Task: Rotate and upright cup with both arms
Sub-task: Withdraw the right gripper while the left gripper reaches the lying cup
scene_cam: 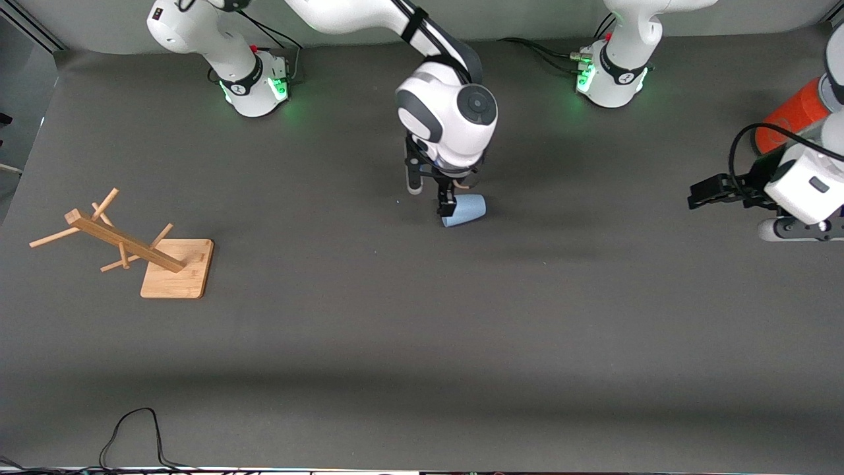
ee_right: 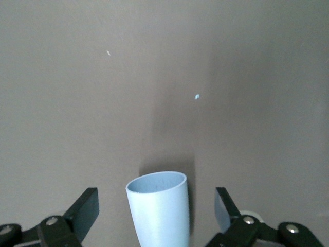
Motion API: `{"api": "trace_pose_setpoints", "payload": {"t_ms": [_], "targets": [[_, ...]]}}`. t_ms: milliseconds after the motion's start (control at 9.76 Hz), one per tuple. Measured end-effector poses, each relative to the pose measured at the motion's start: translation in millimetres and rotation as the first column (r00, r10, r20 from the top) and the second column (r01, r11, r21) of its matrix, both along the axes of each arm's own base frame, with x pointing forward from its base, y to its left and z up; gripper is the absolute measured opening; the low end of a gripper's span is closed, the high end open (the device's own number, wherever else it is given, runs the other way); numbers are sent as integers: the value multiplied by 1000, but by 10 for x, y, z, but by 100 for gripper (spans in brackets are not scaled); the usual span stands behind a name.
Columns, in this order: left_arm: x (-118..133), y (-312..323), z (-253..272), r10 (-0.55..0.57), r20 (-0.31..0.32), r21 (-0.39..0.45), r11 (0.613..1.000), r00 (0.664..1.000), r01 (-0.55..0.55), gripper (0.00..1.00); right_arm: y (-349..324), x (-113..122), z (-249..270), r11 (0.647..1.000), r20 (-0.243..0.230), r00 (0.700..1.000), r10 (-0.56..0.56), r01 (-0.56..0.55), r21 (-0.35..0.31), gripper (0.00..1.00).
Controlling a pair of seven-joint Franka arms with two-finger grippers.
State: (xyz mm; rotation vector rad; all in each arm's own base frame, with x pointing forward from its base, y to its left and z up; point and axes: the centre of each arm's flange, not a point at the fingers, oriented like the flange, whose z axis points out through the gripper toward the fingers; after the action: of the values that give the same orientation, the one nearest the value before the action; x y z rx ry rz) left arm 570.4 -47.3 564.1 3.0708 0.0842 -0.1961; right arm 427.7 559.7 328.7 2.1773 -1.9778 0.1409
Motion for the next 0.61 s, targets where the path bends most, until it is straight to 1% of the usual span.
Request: {"api": "trace_pose_setpoints", "payload": {"t_ms": [102, 205, 307, 410, 512, 614], "targets": [[-15, -164, -10, 20, -4, 13, 1000, 1000, -20, 100, -161, 56, 293, 999, -42, 998, 46, -46, -7, 100], [-36, -345, -27, 46, -9, 27, 999, 999, -45, 100, -376, 130, 608, 994, -92, 990, 107, -108, -6, 100], [-59, -495, -48, 75, -15, 39, 996, 997, -75, 100, -658, 212, 959, 982, -152, 970, 190, -191, 9, 100], [-74, -613, -92, 105, -24, 49, 993, 994, -103, 100, -968, 299, 1300, 961, -202, 940, 276, -274, 41, 100], [-64, -733, -177, 132, -37, 60, 990, 991, -130, 100, -1298, 400, 1611, 927, -235, 897, 375, -364, 89, 100], [-28, -852, -283, 159, -44, 69, 985, 986, -156, 100, -1632, 503, 1866, 879, -255, 841, 478, -457, 139, 100]]}}
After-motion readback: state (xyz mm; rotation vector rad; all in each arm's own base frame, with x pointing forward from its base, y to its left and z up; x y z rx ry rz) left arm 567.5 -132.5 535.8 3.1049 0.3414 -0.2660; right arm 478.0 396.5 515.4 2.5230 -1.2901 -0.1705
